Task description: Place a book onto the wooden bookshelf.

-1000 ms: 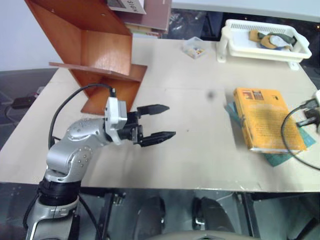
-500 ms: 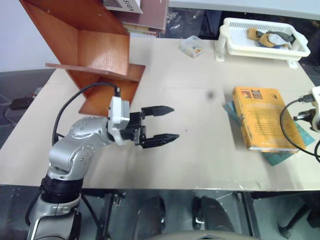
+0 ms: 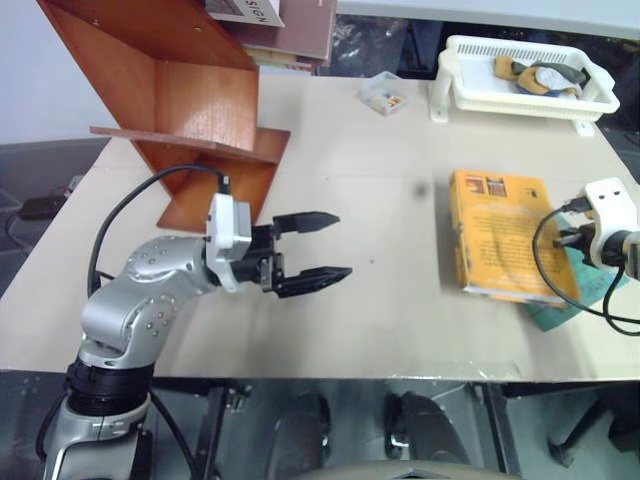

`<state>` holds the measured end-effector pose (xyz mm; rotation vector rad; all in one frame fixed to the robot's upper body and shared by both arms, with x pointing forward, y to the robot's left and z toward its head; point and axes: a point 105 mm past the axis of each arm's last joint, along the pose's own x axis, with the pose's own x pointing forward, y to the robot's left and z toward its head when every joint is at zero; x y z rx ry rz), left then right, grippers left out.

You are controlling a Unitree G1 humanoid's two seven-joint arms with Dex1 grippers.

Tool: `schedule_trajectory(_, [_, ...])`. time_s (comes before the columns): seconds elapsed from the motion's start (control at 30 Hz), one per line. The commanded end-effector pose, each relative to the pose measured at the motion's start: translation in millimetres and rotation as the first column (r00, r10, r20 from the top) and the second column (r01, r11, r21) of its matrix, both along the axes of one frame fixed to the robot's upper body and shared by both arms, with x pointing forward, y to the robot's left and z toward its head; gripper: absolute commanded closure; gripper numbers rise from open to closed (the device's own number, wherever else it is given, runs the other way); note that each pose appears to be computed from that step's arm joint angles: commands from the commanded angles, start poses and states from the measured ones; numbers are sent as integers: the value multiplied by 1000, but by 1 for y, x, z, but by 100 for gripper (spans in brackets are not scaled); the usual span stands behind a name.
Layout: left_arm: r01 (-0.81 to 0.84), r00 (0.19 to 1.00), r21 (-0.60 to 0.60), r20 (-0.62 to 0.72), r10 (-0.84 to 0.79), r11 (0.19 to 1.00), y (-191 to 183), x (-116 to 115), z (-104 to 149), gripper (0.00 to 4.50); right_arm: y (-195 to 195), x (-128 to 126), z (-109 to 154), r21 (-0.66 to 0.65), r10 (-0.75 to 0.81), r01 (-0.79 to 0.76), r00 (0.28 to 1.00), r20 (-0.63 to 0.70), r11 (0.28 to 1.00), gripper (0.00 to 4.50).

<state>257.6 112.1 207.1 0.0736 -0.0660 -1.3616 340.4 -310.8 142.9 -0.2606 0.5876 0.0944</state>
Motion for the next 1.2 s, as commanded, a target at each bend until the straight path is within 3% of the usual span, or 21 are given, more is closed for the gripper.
schedule_trajectory(0.03, [1,998,-2,58,-1,1000,0,-6,12,0,3,5,18,-20,18,-17,997,77,1000,445])
schedule_trajectory(0.33, [-4,999,-10,48,4,1000,-4,-4,11,0,-47,10,39,-171,-165,199,967,196,965,445])
schedule_trajectory(0.63, [-9,998,-19,58,10,1000,-5,-4,15,0,-65,34,10,-177,-217,228,973,79,957,445])
schedule_trajectory(0.8, [-17,998,-20,61,19,1000,-4,-10,15,0,-62,33,-10,-117,-171,167,985,-29,979,445])
schedule_trajectory(1.2, [-38,998,-12,44,39,999,1,-11,12,0,-11,37,-4,22,-9,10,999,-35,1000,445])
